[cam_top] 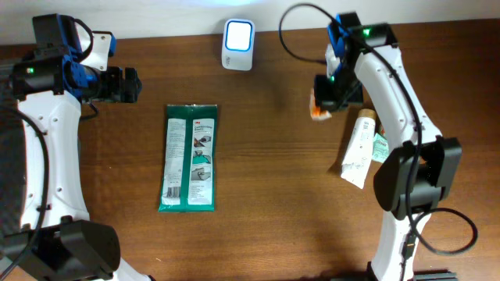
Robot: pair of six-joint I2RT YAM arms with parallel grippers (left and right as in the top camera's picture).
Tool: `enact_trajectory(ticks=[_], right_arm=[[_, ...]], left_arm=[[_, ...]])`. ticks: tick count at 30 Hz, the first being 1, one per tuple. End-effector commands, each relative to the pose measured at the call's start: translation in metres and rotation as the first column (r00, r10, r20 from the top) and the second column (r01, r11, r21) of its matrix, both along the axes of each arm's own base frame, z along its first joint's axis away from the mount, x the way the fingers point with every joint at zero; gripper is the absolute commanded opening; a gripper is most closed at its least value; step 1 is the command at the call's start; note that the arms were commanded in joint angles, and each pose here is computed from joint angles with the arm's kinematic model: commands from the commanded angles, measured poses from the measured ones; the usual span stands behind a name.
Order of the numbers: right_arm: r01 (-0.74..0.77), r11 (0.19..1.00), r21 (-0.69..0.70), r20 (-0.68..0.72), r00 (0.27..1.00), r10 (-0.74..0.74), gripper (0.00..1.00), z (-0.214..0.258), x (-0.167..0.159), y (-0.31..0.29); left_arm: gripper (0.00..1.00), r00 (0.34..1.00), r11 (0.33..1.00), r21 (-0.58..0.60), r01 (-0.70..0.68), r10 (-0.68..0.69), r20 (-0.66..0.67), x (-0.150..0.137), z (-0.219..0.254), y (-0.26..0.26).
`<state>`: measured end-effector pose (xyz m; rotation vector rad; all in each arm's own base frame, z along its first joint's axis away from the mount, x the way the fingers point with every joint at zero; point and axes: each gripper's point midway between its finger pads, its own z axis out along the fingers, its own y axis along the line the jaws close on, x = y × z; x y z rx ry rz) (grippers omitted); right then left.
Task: Scan the item barcode
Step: 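Carry tissue box right and drop it beside the tube, then reach right gripper to the green gloves package and grasp its edge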
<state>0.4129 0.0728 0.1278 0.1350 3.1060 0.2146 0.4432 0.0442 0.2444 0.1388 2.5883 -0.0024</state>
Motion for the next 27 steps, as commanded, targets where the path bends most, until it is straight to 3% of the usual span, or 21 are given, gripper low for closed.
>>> enact_trajectory(ticks=[1,3,6,7,10,16,23,25,27], right_arm=[[0.061,0.998,0.003,-0.088,0.994,-0.060,0.04,-0.040,-0.014,-0.017],[0.079,0.997,-0.003,-0.126,0.989,-0.078,0.11,-0.056,-0.024,-0.026],[0.105,0.994,-0.006,-0.159,0.982,-0.105,0.45,-0.060,-0.031,-0.036],[0.112,0.994,-0.005,-0.157,0.981,-0.111,0.49,-0.057,-0.031,-0.038],[0.096,0.995,0.012,-0.121,0.988,-0.094,0.52,-0.032,-0.021,-0.038],[-0.100,0.956,0.276,0.046,0.995,0.091,0.55,0.015,0.004,0.057],[-0.204,0.918,0.340,0.086,0.979,0.185,0.63,-0.017,-0.002,0.181],[-0.167,0.936,0.309,0.068,0.986,0.154,0.71,-0.039,-0.004,0.207],[-0.126,0.946,0.300,0.029,0.992,0.123,0.73,-0.067,-0.011,0.235]], left_arm=[[0.99,0.999,1.000,0.002,0.014,-0.014,0.030,-0.002,0.011,-0.001],[0.99,0.999,1.000,0.002,0.014,-0.014,0.030,-0.002,0.011,-0.001],[0.99,0.999,1.000,0.002,0.014,-0.014,0.030,-0.002,0.011,-0.001],[0.99,0.999,1.000,0.002,0.014,-0.014,0.030,-0.002,0.011,-0.001],[0.99,0.999,1.000,0.002,0.014,-0.014,0.030,-0.002,0.011,-0.001],[0.99,0.999,1.000,0.002,0.014,-0.014,0.030,-0.002,0.011,-0.001],[0.99,0.999,1.000,0.002,0.014,-0.014,0.030,-0.002,0.011,-0.001],[0.99,0.999,1.000,0.002,0.014,-0.014,0.030,-0.002,0.011,-0.001],[0.99,0.999,1.000,0.002,0.014,-0.014,0.030,-0.002,0.011,-0.001]])
